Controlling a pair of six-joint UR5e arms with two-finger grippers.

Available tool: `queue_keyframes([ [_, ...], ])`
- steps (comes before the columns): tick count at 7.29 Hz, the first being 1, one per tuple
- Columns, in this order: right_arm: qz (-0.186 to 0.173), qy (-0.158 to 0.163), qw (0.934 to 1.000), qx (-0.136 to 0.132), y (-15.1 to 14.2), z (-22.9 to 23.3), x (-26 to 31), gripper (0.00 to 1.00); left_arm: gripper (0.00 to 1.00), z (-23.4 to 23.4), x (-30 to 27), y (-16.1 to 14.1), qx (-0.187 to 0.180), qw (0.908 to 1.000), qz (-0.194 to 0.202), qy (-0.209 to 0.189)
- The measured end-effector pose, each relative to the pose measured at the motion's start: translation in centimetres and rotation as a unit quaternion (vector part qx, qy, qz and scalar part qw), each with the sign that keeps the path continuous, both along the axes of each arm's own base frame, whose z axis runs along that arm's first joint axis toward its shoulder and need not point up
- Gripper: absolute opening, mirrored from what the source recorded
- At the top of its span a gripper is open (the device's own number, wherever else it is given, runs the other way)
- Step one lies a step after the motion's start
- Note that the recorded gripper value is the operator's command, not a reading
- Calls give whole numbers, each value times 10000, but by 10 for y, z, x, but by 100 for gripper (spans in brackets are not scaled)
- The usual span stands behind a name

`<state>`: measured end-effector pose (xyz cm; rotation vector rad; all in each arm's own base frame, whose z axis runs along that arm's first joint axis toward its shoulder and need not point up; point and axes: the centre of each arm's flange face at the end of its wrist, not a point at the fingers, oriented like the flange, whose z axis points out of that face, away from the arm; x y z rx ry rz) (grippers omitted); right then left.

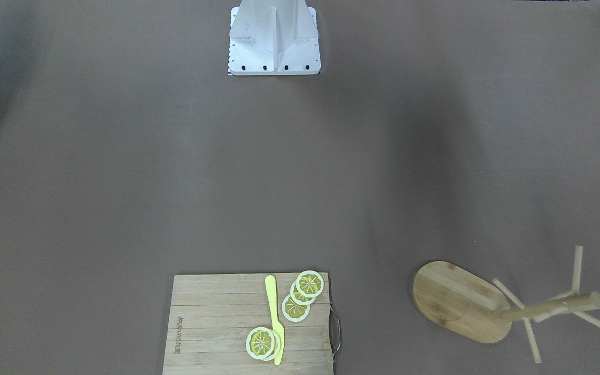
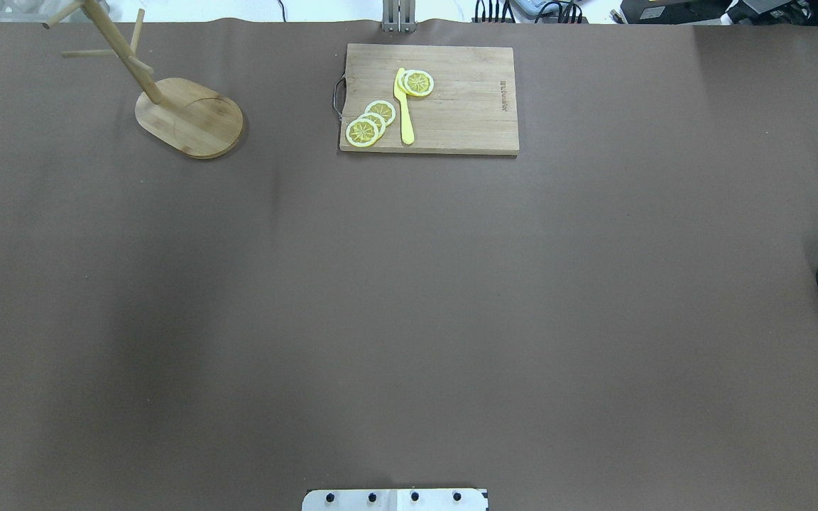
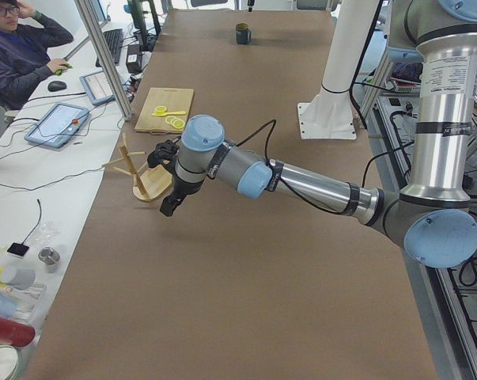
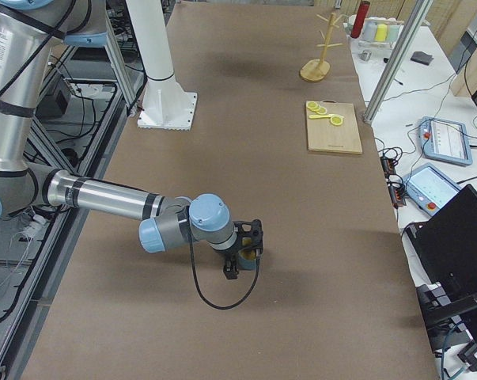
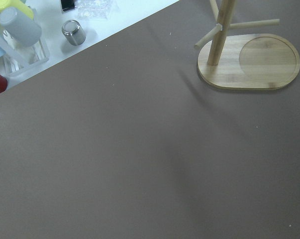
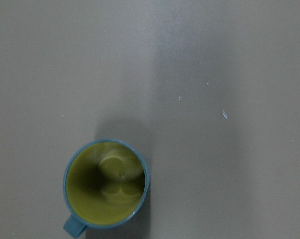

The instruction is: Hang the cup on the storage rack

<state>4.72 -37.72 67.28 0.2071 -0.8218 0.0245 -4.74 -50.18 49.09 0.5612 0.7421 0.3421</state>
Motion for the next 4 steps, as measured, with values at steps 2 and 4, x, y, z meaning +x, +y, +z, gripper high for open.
queue_keyframes([
  [2,45,-52,9999,-145,-29,2,-13,93,99,4,0,4,21,10000,1,18],
  [4,-121,-1,9997,-195,-39,0,-39,92,99,5,1,4,18,10000,7,23],
])
